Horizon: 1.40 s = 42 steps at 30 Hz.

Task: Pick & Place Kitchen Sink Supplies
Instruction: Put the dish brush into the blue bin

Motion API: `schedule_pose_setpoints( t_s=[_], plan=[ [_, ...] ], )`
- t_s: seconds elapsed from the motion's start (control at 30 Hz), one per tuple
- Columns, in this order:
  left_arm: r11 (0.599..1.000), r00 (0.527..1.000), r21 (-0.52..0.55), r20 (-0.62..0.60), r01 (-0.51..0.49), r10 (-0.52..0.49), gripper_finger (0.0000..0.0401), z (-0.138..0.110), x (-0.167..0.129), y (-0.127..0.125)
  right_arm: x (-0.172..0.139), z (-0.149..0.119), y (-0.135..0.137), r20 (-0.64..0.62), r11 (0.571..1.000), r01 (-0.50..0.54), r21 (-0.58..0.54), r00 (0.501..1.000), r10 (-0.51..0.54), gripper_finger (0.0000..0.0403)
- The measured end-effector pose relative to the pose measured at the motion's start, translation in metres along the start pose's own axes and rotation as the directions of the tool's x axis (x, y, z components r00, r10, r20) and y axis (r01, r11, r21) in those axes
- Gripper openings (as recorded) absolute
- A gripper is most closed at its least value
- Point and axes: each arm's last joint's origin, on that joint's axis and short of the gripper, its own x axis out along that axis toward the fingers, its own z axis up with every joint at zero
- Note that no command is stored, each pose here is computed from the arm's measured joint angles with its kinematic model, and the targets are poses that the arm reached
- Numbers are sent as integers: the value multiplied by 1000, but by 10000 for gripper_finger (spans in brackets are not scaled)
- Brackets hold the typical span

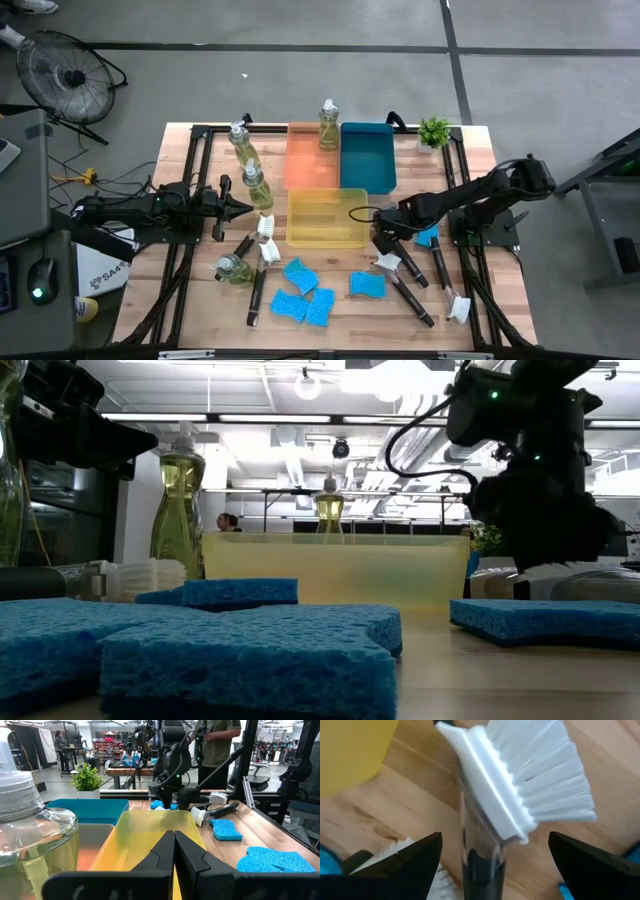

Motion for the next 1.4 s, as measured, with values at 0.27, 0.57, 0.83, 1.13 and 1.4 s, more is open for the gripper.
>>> schedule_pose_setpoints(
  t_s=[0.27, 0.57, 0.83, 1.13, 1.4],
  plan=[
    [1000, 1000, 0, 0, 0, 0, 1, 0, 0, 0, 2, 0, 0, -24, 999, 0, 42, 1000, 1, 301],
    [1000, 1000, 0, 0, 0, 0, 1, 0, 0, 0, 2, 0, 0, -41, 999, -7, 52, 999, 9, 242],
    [1000, 1000, 0, 0, 0, 0, 1, 0, 0, 0, 2, 0, 0, -41, 998, -7, 56, 999, 10, 177],
    [1000, 1000, 0, 0, 0, 0, 1, 0, 0, 0, 1, 0, 1, -42, 998, -10, 55, 999, 13, 125],
    [1000, 1000, 0, 0, 0, 0, 1, 0, 0, 0, -14, 5, 6, -39, 997, -46, 57, 998, 48, 125]
  ],
)
